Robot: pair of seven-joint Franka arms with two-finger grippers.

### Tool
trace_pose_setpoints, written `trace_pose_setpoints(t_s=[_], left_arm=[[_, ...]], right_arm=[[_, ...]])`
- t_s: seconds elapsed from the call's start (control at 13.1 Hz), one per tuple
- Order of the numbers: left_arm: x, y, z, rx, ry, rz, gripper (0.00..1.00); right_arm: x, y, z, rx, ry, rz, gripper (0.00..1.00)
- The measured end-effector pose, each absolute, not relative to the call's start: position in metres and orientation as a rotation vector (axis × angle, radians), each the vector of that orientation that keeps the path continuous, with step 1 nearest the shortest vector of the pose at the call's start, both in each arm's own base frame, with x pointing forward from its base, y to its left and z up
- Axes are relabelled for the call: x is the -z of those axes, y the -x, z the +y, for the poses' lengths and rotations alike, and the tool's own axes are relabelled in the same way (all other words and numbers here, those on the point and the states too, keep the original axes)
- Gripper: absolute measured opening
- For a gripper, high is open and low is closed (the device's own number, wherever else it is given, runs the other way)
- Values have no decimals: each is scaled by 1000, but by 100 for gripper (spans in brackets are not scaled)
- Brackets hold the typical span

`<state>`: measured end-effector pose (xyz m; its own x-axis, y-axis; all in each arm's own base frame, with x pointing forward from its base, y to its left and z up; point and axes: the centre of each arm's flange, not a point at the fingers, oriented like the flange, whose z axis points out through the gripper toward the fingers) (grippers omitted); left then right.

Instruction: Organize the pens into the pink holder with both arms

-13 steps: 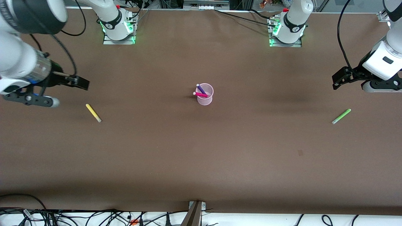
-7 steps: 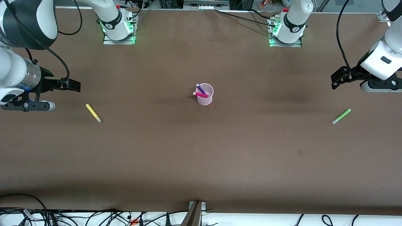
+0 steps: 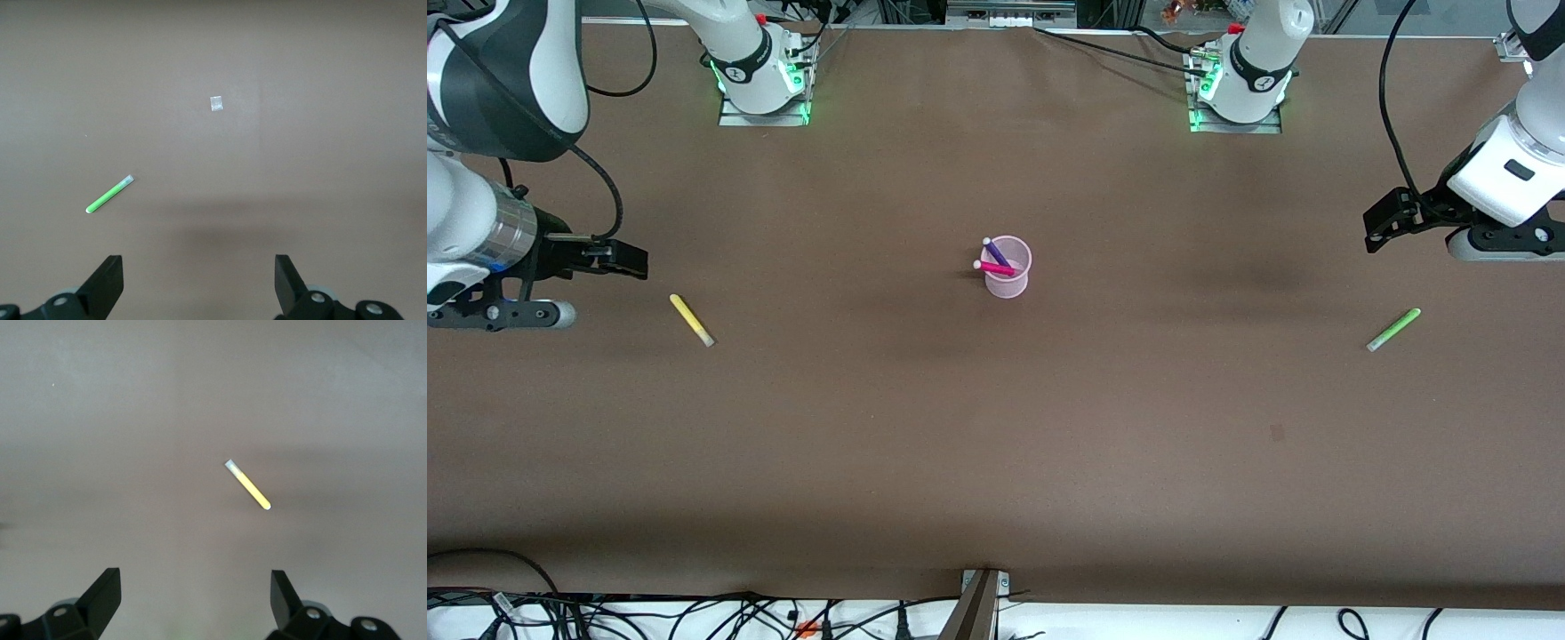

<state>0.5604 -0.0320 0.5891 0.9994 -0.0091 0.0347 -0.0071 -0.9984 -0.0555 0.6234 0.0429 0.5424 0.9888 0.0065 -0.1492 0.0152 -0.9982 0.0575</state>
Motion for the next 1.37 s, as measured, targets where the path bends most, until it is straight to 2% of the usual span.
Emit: trace_pose_setpoints(t_s=[0.53,1.37], left_arm=[[-589,-560,-32,49,3085,16,100],[-598,-561,-31,76,3086,13,100]], right_arm=[[-541,-626,9,244,-3169,15,99],[-545,-612,17,211,-3121,-62,100]])
